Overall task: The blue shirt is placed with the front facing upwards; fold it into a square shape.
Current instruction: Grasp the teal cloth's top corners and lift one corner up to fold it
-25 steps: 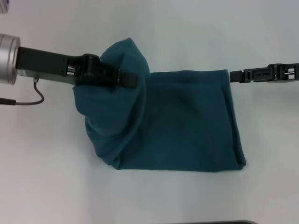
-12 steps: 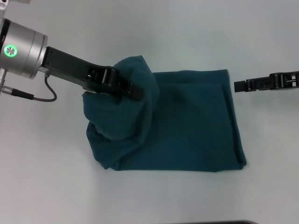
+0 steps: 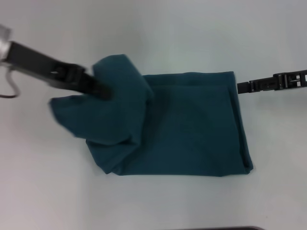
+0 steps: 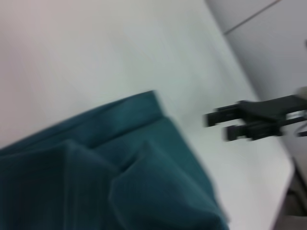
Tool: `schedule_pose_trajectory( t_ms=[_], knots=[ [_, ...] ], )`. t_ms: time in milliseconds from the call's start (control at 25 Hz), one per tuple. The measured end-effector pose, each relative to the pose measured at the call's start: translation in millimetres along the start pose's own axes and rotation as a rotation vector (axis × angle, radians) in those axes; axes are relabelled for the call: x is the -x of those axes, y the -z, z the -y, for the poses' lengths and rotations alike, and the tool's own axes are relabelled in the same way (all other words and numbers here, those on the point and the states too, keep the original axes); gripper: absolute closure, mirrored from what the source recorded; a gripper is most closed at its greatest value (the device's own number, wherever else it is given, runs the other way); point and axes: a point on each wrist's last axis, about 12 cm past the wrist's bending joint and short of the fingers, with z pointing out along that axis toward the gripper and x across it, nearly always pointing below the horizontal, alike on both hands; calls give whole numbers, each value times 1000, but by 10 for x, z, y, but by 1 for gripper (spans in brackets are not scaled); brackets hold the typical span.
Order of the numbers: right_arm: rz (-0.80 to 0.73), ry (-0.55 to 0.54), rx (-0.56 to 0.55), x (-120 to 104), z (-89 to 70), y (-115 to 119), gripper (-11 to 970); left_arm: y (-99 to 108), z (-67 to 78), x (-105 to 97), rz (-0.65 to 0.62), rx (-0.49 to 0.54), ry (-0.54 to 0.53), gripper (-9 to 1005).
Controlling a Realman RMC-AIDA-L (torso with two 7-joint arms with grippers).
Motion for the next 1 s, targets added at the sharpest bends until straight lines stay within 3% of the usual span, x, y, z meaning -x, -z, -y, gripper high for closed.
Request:
schedule_pose_trajectory(
  t_ms=[240,400,600,760,1000],
  knots=[
    [-23,-12,5,24,-31,-38,312,341,-280,-198,-40,175,63,907],
    [-13,-24,-8,70,-28,-48,312,554,-355,-193,-19,239,47,907],
    [-33,0,-2,150,-91,-130,312,647,-287,-65,-22,287,0,908],
    [-59,19,-5,195,-131,-191,313,723,-200,42,-79,391,-30,908],
    [-54,16,-19,203,-115,-220,313,779,-116,135,-99,462,-46,908]
  ],
)
